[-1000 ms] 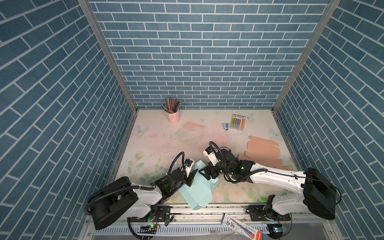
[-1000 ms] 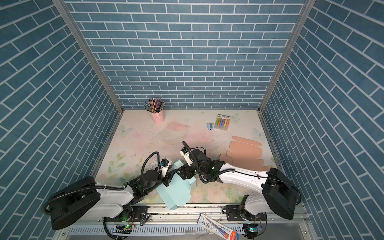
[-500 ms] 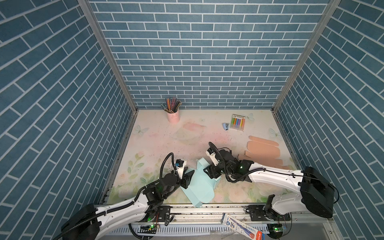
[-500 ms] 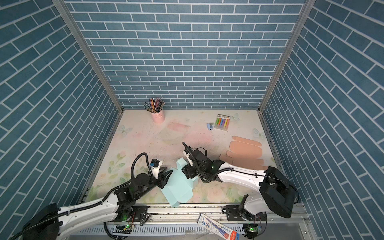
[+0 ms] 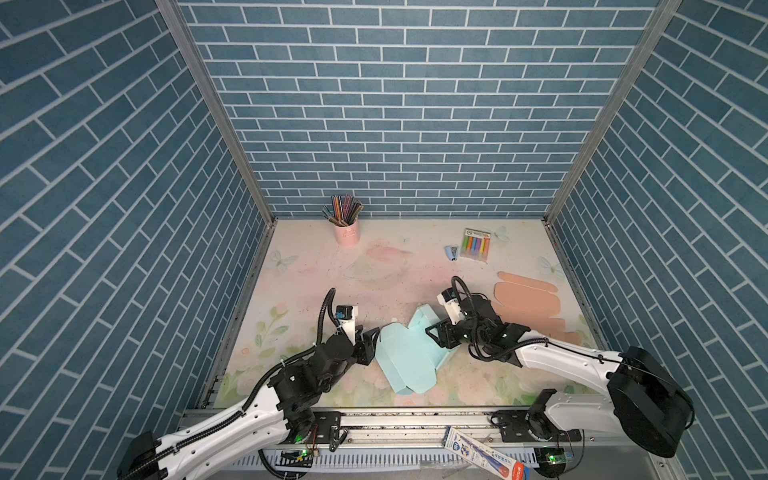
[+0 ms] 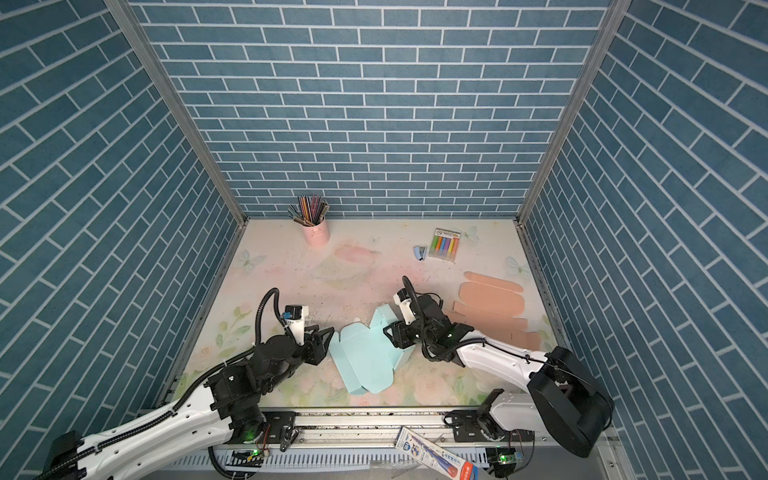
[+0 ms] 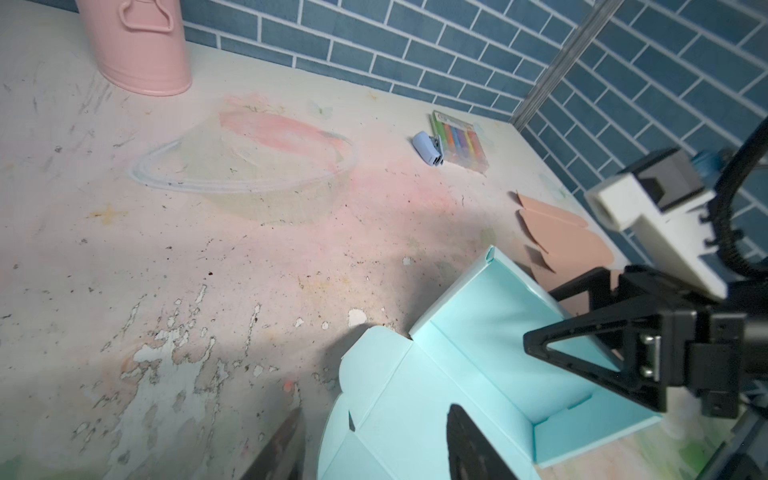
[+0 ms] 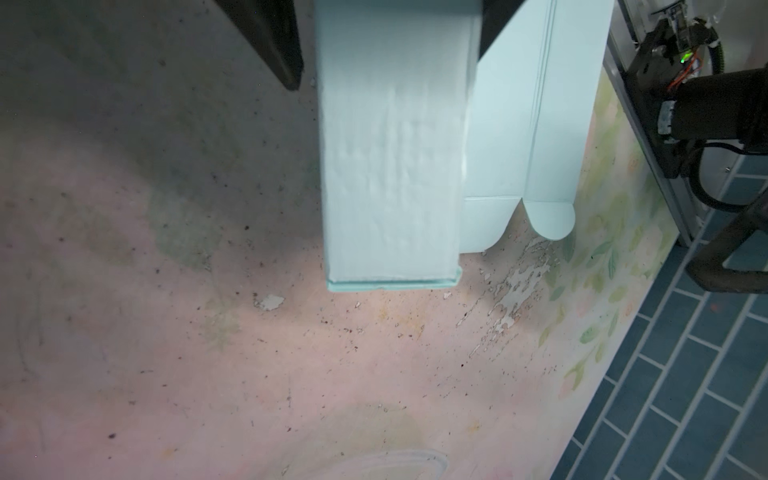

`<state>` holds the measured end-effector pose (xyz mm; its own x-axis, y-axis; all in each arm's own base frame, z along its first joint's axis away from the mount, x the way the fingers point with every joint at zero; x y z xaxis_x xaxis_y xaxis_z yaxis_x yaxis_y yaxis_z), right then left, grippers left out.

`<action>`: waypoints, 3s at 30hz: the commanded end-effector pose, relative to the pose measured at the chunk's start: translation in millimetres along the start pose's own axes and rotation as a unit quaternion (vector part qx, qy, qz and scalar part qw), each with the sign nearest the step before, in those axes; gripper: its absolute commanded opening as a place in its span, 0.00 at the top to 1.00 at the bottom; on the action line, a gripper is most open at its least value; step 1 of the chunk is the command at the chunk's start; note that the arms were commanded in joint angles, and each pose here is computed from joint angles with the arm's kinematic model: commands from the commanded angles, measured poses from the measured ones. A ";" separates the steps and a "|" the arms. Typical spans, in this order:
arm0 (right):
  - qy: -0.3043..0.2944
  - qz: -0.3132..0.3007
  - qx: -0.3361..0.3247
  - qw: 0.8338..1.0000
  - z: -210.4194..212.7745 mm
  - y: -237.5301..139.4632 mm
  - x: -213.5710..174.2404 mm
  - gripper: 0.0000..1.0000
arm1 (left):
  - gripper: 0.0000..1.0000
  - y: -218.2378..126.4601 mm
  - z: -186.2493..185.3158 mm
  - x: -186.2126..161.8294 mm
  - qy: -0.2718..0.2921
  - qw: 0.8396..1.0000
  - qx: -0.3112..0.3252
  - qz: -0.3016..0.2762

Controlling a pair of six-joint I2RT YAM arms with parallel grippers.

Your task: Fold the paper box

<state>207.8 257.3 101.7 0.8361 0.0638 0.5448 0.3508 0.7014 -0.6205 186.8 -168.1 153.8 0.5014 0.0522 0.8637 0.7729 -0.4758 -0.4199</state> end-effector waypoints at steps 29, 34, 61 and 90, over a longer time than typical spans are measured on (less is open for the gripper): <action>0.060 -0.037 0.048 0.996 -19.6 -15.7 5.1 0.45 | 0.24 15.1 -33.6 -46.3 -0.199 0.968 -0.135 0.069; 0.057 -0.036 0.059 0.996 -17.3 -15.1 3.5 0.45 | 0.36 17.7 -37.6 -46.2 -0.205 0.967 -0.134 0.068; 0.012 -0.063 0.084 0.994 -3.7 -31.6 -2.7 0.41 | 0.83 27.4 -30.3 -52.5 -0.240 0.963 -0.103 0.061; -0.211 -0.314 0.184 0.907 64.8 -140.3 37.3 0.16 | 0.95 2.5 -73.3 73.6 0.131 0.962 -0.158 0.178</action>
<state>158.2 202.6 206.2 0.4342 -0.2081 0.8765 0.4774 0.8782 -0.0281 212.8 -229.3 246.3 0.6112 -0.1447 0.7781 0.5153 -0.6735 -0.5300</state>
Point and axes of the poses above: each gripper's point midway between its finger pads, its own y axis out along the fingers, its own z axis along the line the jaws close on, x = y × z, the point moved 2 cm from there along -y, back along the fingers, and after that the axes turned 8 degrees about y, right-handed, at the moved point
